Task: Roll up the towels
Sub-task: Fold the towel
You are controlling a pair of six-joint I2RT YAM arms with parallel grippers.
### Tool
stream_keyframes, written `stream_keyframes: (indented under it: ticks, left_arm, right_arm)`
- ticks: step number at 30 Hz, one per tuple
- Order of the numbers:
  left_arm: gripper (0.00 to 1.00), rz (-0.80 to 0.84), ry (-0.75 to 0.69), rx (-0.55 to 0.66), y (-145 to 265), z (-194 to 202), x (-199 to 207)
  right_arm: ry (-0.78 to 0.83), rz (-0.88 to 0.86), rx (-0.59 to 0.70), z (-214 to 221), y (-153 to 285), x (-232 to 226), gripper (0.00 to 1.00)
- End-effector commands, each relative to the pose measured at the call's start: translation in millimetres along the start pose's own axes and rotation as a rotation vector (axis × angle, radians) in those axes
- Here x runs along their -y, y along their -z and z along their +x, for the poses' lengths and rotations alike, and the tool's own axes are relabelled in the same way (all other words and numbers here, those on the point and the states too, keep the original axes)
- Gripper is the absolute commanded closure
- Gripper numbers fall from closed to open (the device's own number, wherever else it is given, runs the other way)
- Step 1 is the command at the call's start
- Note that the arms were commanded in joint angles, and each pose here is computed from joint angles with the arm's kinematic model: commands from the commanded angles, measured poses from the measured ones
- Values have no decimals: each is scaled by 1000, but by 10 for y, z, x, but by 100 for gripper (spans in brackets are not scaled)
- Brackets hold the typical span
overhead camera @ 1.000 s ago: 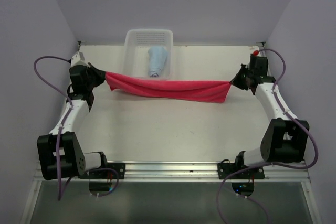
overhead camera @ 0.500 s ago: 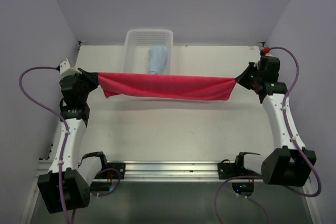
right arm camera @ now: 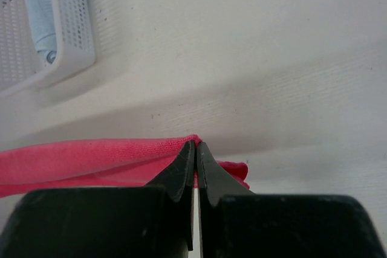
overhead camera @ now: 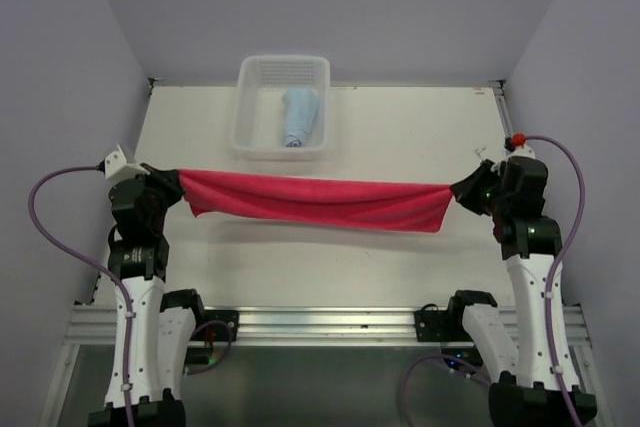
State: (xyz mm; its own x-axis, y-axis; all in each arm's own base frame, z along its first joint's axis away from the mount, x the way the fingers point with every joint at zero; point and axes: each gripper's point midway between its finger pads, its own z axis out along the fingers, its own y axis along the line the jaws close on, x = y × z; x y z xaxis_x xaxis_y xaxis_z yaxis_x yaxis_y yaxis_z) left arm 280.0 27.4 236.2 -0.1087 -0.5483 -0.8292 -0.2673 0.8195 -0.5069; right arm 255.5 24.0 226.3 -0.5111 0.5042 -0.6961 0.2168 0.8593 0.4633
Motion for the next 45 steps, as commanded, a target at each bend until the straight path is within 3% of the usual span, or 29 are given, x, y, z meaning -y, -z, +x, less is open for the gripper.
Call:
stream_keyframes:
  ticks: [1,6,18,29,38,45]
  left_arm:
    - [100,-148,12,-27,148,92,-296]
    - [100,-196,5,-108,140,361,-457]
    - [100,-162,37,-302,-550,822,-468]
    - [100,-109,66,-326,-1140,890,-363]
    - [98,-129,81,-364,-1420,1003,-397]
    - [91,-154,74,-410,-1520,1193,-502]
  right_arm:
    - [-22,7,-62,273,164,70,100]
    - [-65,27,-115,494,193,148,100]
    - [-109,82,-168,450,-564,295,100]
    - [-121,121,-236,308,-1320,369,100]
    - [-122,152,-271,217,-1574,393,100]
    - [-116,168,-316,247,-1803,447,100]
